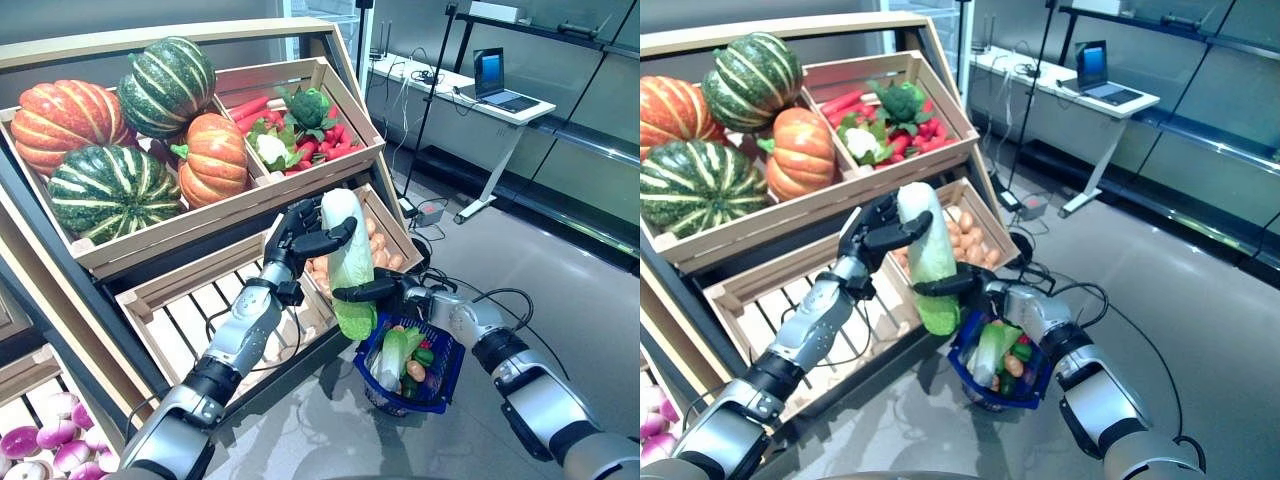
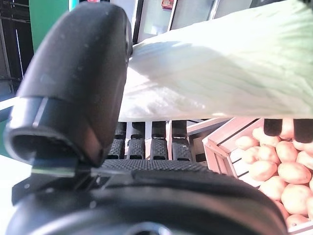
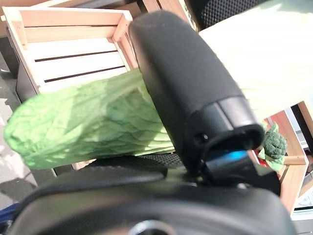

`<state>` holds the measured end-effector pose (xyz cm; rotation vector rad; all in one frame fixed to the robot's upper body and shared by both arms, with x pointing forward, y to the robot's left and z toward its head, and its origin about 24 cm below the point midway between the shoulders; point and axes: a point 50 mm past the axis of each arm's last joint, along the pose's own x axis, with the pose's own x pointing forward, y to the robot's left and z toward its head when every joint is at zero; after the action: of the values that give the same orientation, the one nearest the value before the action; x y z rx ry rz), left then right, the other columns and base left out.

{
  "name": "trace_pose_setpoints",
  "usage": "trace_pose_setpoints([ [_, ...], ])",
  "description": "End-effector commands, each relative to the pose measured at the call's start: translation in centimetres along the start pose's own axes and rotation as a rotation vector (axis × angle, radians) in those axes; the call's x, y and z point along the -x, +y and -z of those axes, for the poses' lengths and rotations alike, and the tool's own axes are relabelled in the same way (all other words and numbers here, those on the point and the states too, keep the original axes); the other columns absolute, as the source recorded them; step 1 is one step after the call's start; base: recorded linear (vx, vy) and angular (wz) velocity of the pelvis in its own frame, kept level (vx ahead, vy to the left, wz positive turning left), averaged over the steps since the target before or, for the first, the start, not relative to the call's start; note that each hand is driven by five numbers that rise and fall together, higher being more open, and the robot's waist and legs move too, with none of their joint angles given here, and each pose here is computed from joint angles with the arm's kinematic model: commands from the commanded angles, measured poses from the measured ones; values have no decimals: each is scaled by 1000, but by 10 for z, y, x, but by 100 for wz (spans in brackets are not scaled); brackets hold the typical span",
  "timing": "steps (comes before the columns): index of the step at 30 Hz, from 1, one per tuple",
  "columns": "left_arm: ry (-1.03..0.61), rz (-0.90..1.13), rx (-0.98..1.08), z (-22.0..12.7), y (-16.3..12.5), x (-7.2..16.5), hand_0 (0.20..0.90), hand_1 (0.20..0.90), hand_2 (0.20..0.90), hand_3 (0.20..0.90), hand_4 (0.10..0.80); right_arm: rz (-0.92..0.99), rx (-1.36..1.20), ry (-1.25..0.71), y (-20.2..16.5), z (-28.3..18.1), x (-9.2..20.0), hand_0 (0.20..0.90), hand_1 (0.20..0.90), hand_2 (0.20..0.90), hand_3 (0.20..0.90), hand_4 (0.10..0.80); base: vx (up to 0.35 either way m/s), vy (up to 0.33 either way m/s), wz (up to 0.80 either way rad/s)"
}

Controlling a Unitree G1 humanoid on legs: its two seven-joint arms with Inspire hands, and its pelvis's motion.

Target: Put vegetables into the basket

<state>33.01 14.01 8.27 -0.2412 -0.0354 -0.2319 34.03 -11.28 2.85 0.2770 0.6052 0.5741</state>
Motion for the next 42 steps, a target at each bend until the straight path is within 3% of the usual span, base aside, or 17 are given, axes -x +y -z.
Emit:
trace_pose_setpoints([
  [1,-335,416,245,-73,-98,-13,300,300,300,300,400,-92,-9,-230,36,-75,-13,300,300,300,300,400,0,0,0],
  [11,-320,376,229,-71,-89,-15,300,300,300,300,400,-48,-23,-240,24,-76,-7,300,300,300,300,400,3,6,3],
  [12,-295,385,221,-68,-88,-15,780,780,780,780,720,-37,-27,-238,21,-74,-6,300,300,300,300,400,0,0,0],
  [13,-274,392,207,-67,-87,-15,900,900,900,900,800,-25,-24,-235,17,-73,-4,300,300,300,300,400,0,0,0],
  [22,-238,330,49,-66,-60,-13,900,900,900,900,800,129,-74,-190,-32,-46,18,300,300,300,300,400,7,0,-1],
  [31,-154,111,-60,-56,13,-4,900,900,900,900,800,410,-211,-140,-107,2,72,300,300,300,300,400,42,-8,-5],
  [42,-36,-151,-242,-36,78,22,900,900,900,900,800,742,-328,-175,-157,25,130,300,300,300,300,400,61,-6,-4],
])
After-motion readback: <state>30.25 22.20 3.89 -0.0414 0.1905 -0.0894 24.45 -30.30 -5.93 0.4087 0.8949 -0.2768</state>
